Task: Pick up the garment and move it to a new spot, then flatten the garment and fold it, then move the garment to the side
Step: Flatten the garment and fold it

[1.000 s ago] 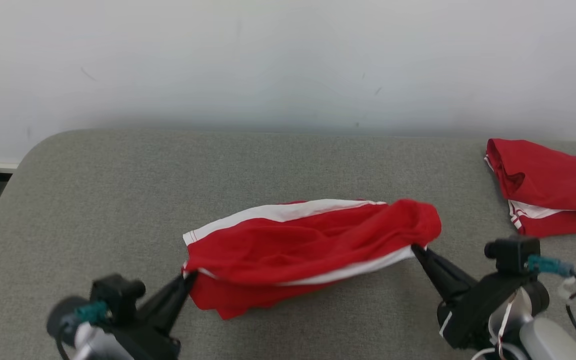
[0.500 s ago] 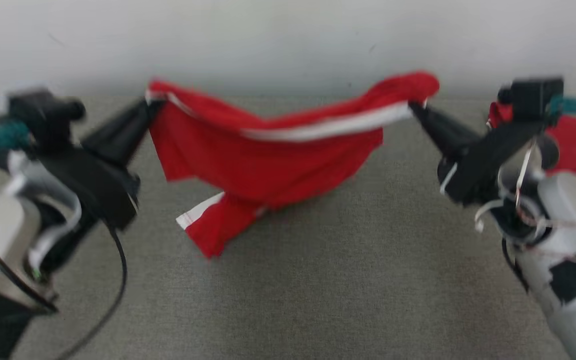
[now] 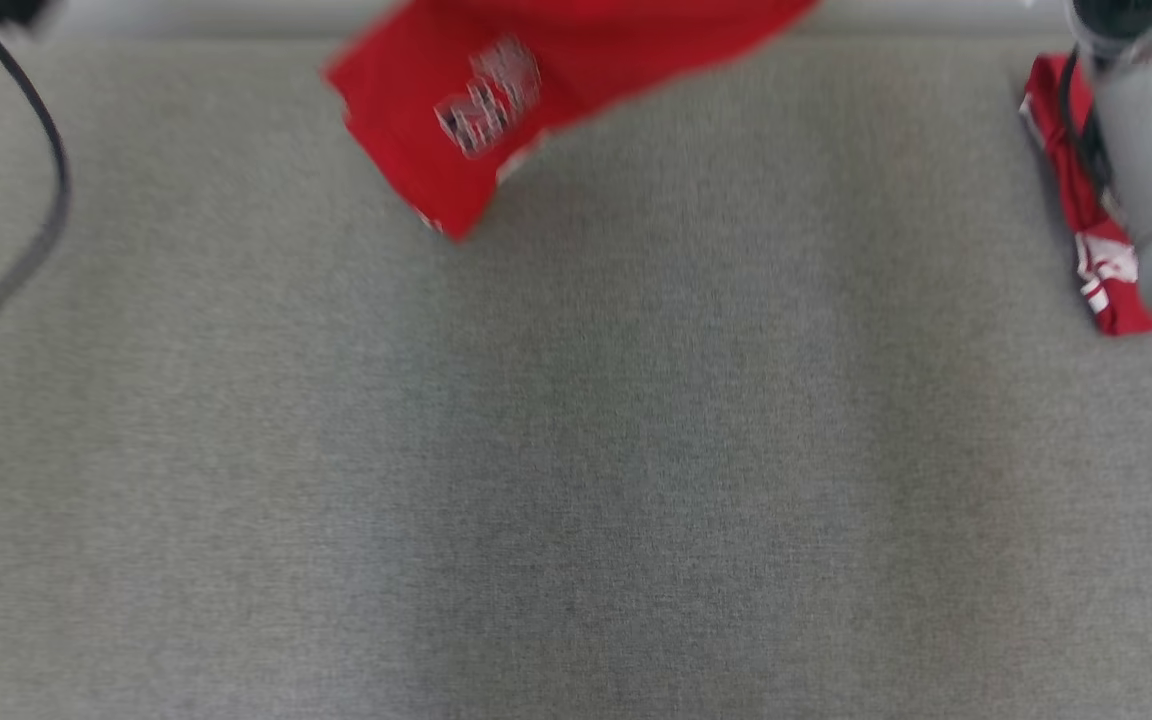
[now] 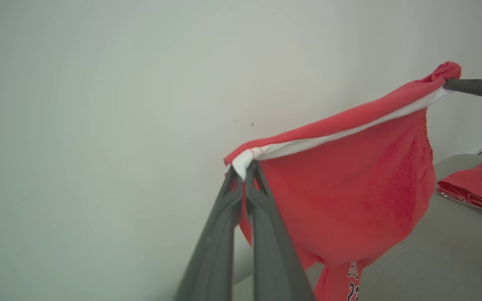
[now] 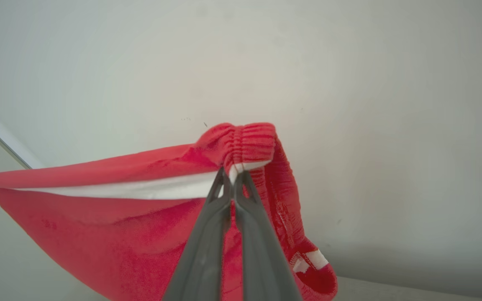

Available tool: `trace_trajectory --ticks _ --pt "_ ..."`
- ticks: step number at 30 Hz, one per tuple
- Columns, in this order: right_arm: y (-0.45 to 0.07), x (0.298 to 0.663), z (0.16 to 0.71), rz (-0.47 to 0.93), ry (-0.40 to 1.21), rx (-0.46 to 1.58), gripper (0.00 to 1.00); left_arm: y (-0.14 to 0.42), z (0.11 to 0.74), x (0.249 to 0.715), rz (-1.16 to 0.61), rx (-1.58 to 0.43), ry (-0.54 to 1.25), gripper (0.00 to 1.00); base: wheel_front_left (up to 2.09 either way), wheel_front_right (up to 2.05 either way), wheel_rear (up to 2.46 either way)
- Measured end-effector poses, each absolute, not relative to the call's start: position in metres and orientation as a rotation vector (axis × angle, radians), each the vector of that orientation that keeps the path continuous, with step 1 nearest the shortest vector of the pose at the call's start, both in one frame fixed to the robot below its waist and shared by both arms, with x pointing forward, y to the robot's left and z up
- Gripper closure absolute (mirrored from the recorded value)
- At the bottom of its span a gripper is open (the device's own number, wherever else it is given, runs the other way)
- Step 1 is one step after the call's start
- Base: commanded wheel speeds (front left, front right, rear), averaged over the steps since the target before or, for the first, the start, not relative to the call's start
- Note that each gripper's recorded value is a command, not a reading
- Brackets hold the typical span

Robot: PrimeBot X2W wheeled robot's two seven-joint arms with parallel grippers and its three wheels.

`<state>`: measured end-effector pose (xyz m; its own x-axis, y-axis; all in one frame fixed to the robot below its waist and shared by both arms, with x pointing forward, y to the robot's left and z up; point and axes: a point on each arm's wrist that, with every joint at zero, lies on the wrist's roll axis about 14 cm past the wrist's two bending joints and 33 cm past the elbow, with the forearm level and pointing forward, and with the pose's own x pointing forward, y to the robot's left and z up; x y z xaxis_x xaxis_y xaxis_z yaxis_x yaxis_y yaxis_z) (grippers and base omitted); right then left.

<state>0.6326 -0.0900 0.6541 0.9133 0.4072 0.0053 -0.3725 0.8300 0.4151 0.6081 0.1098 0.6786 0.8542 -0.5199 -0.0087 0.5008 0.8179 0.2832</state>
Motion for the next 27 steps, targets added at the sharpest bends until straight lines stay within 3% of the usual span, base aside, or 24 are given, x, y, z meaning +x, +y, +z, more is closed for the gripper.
trace_trajectory --ticks 14,20,27 --pt "-0.099 0.709 0.614 0.287 -0.026 0.403 1.00 0.113 0.656 0.706 -0.446 0.275 -0.226 1.00 0.00 0.00 0.00" --pt "-0.082 0.713 0.554 0.307 0.064 0.374 1.00 0.112 0.590 0.713 -0.443 0.202 -0.132 1.00 0.00 0.00 0.00" --pt "-0.070 0.694 0.532 0.358 0.110 0.373 1.00 0.108 0.573 0.695 -0.463 0.135 -0.112 1.00 0.00 0.00 0.00"
